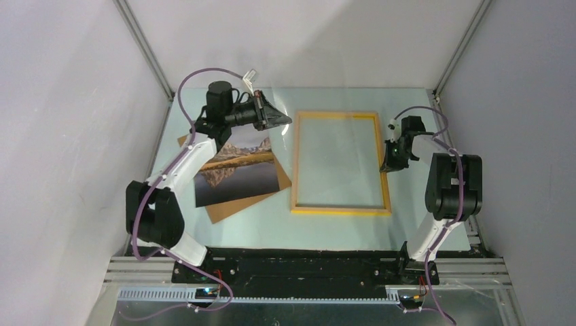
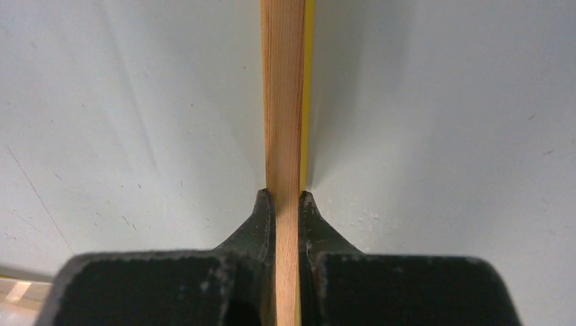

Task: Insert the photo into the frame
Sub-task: Move the photo frame to the center of the board.

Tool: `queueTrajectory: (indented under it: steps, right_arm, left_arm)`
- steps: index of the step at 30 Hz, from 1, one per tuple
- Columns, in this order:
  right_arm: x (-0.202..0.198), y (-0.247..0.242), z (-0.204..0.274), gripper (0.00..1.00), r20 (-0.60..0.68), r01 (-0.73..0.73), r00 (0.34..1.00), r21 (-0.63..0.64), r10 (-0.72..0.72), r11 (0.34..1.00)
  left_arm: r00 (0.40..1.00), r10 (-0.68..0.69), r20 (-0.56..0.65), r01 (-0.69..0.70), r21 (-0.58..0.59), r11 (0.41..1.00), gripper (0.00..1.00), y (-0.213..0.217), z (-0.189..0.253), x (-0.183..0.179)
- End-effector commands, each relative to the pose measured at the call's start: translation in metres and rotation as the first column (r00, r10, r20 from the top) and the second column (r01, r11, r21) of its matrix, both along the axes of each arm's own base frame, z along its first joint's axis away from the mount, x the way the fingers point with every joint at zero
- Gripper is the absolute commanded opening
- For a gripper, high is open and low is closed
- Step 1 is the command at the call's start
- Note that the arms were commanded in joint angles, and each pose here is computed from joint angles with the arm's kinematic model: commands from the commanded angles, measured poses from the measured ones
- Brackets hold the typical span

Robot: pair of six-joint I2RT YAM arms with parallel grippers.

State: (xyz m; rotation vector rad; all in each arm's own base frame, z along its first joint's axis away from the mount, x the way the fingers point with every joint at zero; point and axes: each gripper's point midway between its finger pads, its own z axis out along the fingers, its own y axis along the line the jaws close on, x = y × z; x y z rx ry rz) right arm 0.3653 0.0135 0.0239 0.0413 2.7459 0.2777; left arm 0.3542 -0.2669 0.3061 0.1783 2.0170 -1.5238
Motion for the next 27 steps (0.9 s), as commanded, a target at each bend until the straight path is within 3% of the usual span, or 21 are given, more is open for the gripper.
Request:
queueTrajectory:
  steps: [1, 10, 14, 27]
  right_arm:
    - [-0.033, 0.01, -0.012, 0.0, -0.103, -0.004, 0.995, 0.019, 0.006, 1.0]
    - [-0.028, 0.002, -0.002, 0.0, -0.04, 0.009, 0.999, 0.054, -0.007, 0.999]
    - [-0.022, -0.014, 0.01, 0.0, 0.042, 0.022, 0.999, 0.024, -0.023, 0.999]
    - [-0.025, -0.032, 0.015, 0.0, 0.097, 0.049, 0.994, -0.031, -0.046, 0.998]
  left_arm:
    - [0.997, -0.054, 0.048, 0.056, -0.041, 0.998, 0.0, -0.014, 0.006, -0.002]
    - [0.993, -0.048, 0.103, 0.049, -0.008, 0.999, 0.0, -0.022, -0.001, -0.001]
    - [0.994, -0.059, 0.089, 0.059, 0.001, 0.998, 0.0, -0.031, -0.01, -0.001]
    - [0.995, -0.063, 0.077, 0.062, 0.009, 0.998, 0.0, -0.044, -0.016, -0.008]
